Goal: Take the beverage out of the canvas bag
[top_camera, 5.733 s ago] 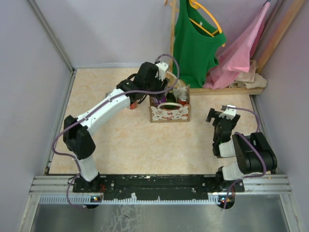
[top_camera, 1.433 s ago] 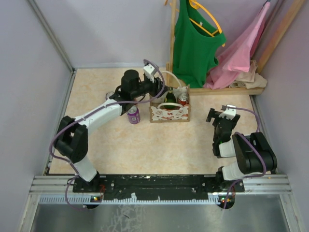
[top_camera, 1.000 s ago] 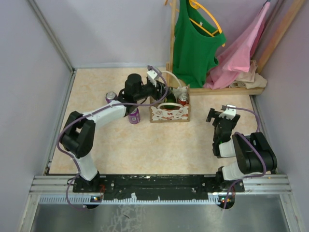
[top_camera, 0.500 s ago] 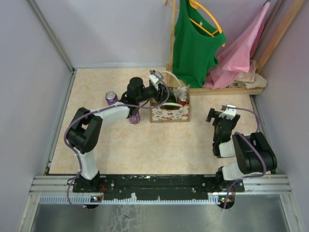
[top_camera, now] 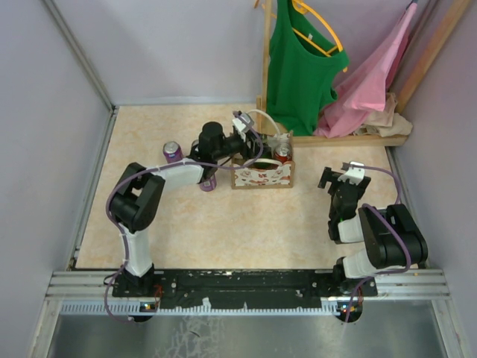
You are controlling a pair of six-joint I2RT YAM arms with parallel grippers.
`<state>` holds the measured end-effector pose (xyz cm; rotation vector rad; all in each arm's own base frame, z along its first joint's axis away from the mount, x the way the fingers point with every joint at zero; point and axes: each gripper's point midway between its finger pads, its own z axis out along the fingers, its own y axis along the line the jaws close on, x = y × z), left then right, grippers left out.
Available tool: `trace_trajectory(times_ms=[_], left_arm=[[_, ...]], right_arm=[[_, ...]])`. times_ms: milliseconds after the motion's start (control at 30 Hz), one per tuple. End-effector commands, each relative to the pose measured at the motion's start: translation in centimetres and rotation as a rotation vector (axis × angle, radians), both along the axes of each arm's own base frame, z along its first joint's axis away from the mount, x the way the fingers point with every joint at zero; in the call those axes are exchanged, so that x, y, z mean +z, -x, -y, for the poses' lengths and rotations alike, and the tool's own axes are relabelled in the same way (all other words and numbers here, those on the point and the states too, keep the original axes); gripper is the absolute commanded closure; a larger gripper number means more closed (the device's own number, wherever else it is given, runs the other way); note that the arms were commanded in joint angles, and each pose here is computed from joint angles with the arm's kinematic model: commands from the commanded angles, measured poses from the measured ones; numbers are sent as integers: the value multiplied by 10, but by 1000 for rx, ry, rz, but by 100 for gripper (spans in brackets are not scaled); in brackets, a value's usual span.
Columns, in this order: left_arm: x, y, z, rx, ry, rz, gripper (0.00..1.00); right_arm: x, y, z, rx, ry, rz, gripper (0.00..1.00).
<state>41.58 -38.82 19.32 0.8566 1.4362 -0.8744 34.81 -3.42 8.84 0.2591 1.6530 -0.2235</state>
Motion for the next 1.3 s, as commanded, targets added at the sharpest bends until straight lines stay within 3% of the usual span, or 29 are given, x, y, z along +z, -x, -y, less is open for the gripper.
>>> trace_trajectory(times_ms=[0,300,1000,1167,1267], left_arm=[[0,3,4,-23,19,12,30],[0,-4,8,-23,22,29,40],[19,5,16,-91,132,82,41],[13,5,17,-95,127,68,52],[7,5,17,-98,124,59,54]], right_arm=[[21,-8,1,-5,-5,75,1],[21,-8,1,-5,-4,74,1],[21,-8,1,-5,-4,74,1],[21,-8,1,-6,-5,74,1],[21,-8,1,-6,-5,73,1]])
